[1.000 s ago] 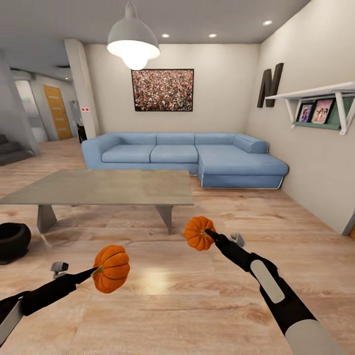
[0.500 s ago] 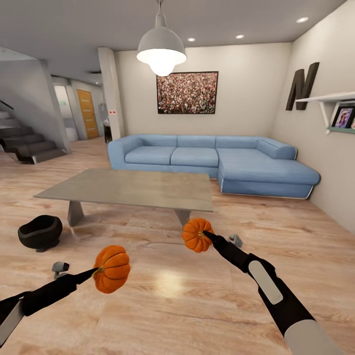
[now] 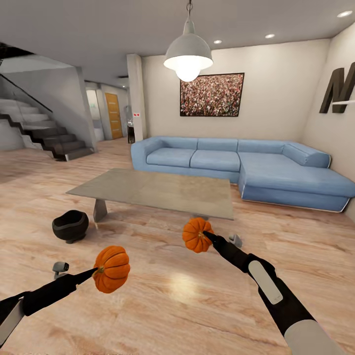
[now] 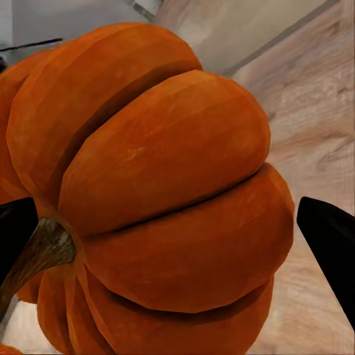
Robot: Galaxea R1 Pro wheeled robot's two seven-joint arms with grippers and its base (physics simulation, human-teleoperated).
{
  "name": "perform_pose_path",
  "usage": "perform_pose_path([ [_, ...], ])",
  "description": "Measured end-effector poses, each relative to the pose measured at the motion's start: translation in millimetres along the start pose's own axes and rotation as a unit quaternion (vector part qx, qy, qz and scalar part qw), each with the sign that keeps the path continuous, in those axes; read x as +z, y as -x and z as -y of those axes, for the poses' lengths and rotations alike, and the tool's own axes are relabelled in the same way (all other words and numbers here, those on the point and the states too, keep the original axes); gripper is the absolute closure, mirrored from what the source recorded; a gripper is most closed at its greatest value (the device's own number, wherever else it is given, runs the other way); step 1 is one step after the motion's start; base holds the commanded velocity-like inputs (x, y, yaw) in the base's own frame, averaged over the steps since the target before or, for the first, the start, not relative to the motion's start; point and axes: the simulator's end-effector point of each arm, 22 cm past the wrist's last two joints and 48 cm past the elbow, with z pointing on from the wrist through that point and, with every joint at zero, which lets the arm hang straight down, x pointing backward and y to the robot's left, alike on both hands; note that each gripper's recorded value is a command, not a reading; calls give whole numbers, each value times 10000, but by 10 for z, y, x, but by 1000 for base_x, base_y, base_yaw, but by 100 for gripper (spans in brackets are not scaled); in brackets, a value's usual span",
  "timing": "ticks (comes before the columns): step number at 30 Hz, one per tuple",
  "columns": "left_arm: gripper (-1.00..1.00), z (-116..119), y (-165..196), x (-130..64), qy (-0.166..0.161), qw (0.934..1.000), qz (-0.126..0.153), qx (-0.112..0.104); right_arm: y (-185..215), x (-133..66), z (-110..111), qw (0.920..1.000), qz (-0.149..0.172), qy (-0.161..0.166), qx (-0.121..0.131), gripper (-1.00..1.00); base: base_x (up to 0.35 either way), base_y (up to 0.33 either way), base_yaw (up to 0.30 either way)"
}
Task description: Place each of the two pumpkins and all three candles from the living room inside a cabinet in the living room (use any cabinet), then make sure every cabinet is closed, and position the cauldron so it is next to a table in the living room.
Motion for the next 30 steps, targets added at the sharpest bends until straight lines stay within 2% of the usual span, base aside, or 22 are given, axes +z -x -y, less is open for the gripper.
perform_pose_path([
  [4,100,-130,76,-1,437,9990,8,18,-3,-6,115,9986,-130,-385,-340,100,0,0,280],
  [6,100,-250,117,-26,785,9969,-1,41,-114,42,119,9970,-259,-578,-435,100,0,0,280],
  [8,100,-360,145,-48,1107,9938,-11,32,-561,166,213,9927,-629,-959,-372,100,0,0,280],
  [9,100,-401,161,-57,1236,9923,-9,33,-676,193,249,9908,-714,-1109,-309,100,0,0,280],
  [11,100,-513,192,-93,1573,9875,-19,50,-831,225,250,9875,-863,-1287,-275,100,0,0,280],
  [12,100,-602,217,-124,1836,9830,-29,85,-905,232,246,9857,-958,-1356,-305,100,0,0,280],
  [14,100,-700,235,-169,2142,9768,-50,71,-995,244,190,9838,-1090,-1369,-376,100,0,0,280],
  [17,100,-949,262,-322,2875,9577,-103,114,-1207,247,92,9792,-1369,-1339,-674,100,0,0,280],
  [18,100,-1073,271,-415,3243,9457,-131,155,-1307,236,75,9766,-1479,-1344,-790,100,0,0,279],
  [19,100,-1154,245,-470,3488,9368,-196,188,-1360,216,77,9753,-1522,-1362,-843,100,0,0,278],
  [20,100,-1264,129,-491,3771,9256,-290,120,-1435,174,122,9743,-1525,-1413,-872,100,0,0,278],
  [21,100,-1397,-62,-514,4083,9117,-446,86,-1480,127,196,9736,-1461,-1489,-926,100,0,0,277],
  [22,100,-1451,-124,-518,4247,9040,-480,121,-1499,90,240,9727,-1413,-1542,-1000,100,0,0,277],
  [26,100,-1563,-108,-534,4701,8815,-250,352,-1655,-106,430,9632,-1426,-1770,-1432,100,0,0,277],
  [28,100,-1643,-238,-579,4965,8669,-261,359,-1704,-183,498,9583,-1472,-1860,-1596,100,0,0,277],
  [30,100,-1674,-339,-576,5105,8590,-221,324,-1697,-229,569,9560,-1427,-1953,-1659,100,0,0,284],
])
